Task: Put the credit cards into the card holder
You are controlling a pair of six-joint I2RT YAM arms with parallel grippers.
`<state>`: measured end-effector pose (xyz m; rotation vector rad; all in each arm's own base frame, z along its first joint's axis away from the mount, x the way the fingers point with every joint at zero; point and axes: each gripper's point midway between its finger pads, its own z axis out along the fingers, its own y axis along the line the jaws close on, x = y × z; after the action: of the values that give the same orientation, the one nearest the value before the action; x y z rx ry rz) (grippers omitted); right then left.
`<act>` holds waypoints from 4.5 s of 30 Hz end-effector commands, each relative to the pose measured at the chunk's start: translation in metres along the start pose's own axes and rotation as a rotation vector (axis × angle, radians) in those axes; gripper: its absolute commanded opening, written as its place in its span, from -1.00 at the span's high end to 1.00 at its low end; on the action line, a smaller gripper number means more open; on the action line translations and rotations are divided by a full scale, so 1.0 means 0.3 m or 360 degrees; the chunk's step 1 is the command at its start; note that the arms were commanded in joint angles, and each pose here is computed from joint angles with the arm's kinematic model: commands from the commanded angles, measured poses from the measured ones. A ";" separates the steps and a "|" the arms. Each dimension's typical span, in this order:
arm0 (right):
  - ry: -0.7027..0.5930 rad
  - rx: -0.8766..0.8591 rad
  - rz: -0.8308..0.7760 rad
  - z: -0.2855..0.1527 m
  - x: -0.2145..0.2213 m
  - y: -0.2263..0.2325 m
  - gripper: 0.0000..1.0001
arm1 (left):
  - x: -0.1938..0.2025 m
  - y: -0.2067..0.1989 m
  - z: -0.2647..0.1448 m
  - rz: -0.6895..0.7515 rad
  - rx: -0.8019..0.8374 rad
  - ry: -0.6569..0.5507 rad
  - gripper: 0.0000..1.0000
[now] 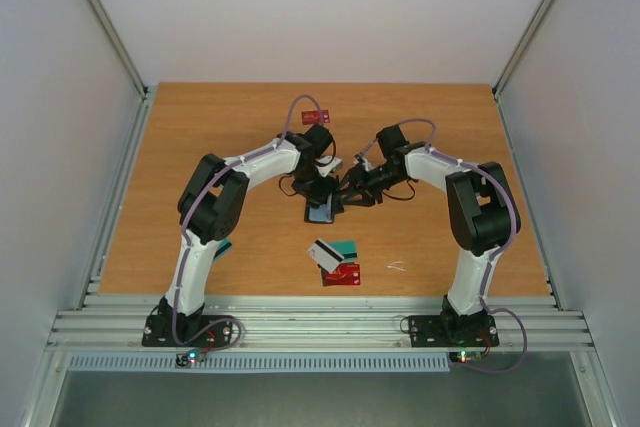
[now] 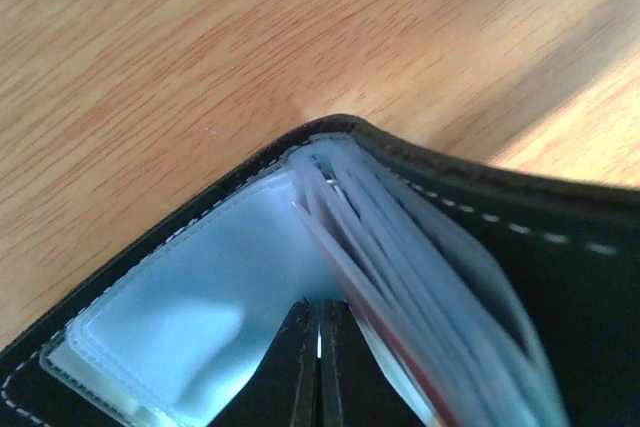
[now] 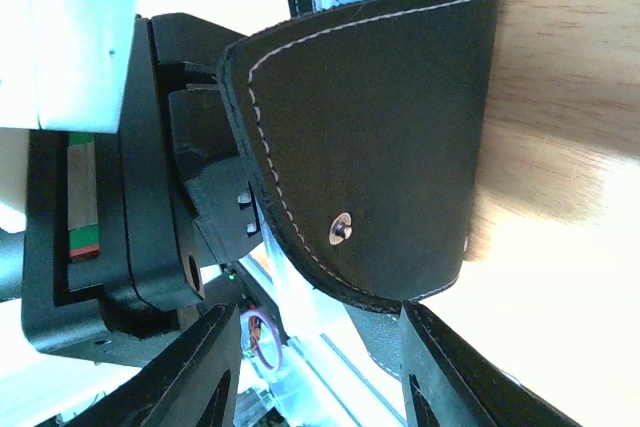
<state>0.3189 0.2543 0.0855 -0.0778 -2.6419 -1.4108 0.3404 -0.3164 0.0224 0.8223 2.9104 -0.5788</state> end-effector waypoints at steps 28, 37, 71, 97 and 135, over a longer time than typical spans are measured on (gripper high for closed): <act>0.0054 -0.0135 -0.0079 0.065 -0.023 0.108 0.11 | 0.068 0.080 -0.154 -0.0510 0.0222 -0.0065 0.99; 0.0097 -0.0146 -0.0094 0.097 -0.023 0.132 0.10 | 0.103 0.123 -0.192 -0.0599 0.0212 -0.0097 0.99; 0.0285 -0.0156 -0.0083 0.326 0.071 0.141 0.26 | 0.226 0.201 -0.191 -0.0723 0.0092 -0.0184 0.99; 0.0145 0.0356 0.0196 0.371 0.061 -0.158 0.58 | 0.326 0.148 -0.288 -0.0739 0.0106 -0.0213 0.99; 0.0063 0.0197 0.0191 0.301 0.019 -0.042 0.60 | 0.162 0.079 -0.253 -0.0747 -0.0043 -0.0066 0.18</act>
<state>0.2979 0.3324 0.0363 -0.1451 -2.5958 -1.2344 0.3084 -0.2404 0.0478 0.1574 3.1246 -0.4894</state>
